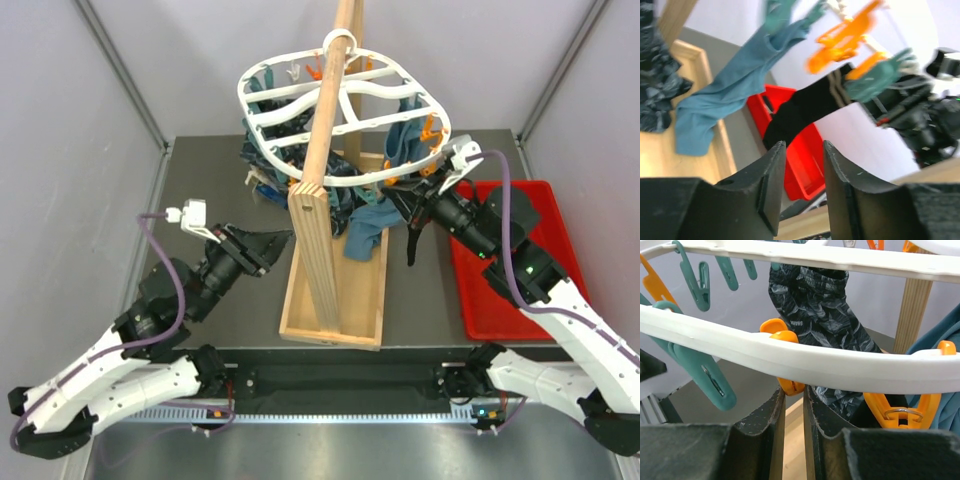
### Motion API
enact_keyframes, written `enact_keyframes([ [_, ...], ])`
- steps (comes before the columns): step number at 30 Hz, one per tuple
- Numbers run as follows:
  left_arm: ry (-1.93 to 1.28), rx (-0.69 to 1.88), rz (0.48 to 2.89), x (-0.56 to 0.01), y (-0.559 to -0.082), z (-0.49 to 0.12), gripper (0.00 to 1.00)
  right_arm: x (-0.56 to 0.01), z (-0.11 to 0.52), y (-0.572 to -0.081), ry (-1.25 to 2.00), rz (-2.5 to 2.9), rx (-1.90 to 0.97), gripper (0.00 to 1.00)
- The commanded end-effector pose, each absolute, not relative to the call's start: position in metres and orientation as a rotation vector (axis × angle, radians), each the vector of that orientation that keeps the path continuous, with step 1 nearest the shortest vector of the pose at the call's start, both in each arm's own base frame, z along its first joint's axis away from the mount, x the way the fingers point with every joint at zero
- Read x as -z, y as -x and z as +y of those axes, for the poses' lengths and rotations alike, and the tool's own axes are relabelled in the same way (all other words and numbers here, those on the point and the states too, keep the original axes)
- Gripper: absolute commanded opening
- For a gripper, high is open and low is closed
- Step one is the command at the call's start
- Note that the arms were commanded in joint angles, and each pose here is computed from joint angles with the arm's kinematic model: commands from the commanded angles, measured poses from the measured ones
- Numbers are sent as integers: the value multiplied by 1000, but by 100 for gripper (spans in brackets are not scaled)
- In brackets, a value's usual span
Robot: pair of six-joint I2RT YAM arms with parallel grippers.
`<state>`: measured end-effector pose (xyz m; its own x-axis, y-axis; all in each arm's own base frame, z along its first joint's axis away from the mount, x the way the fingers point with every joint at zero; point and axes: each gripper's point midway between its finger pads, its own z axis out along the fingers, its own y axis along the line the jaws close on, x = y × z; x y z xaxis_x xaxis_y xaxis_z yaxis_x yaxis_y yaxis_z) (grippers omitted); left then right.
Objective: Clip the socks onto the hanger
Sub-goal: Open the clamp at the hanger.
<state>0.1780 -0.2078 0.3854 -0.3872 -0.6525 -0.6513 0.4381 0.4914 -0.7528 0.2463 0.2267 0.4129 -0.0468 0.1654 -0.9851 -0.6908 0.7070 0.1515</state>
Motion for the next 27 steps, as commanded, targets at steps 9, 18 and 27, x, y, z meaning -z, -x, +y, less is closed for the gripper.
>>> enact_keyframes([
  [9,-1,1392,1446,-472,-153,-238,48,-407,234,-231,544,1550,-798,0],
  [18,-81,1459,1380,-490,-168,-286,51,-410,231,-216,577,1522,-827,5],
  [27,-131,1612,1363,-496,-166,-325,50,-418,229,-209,583,1501,-847,1],
])
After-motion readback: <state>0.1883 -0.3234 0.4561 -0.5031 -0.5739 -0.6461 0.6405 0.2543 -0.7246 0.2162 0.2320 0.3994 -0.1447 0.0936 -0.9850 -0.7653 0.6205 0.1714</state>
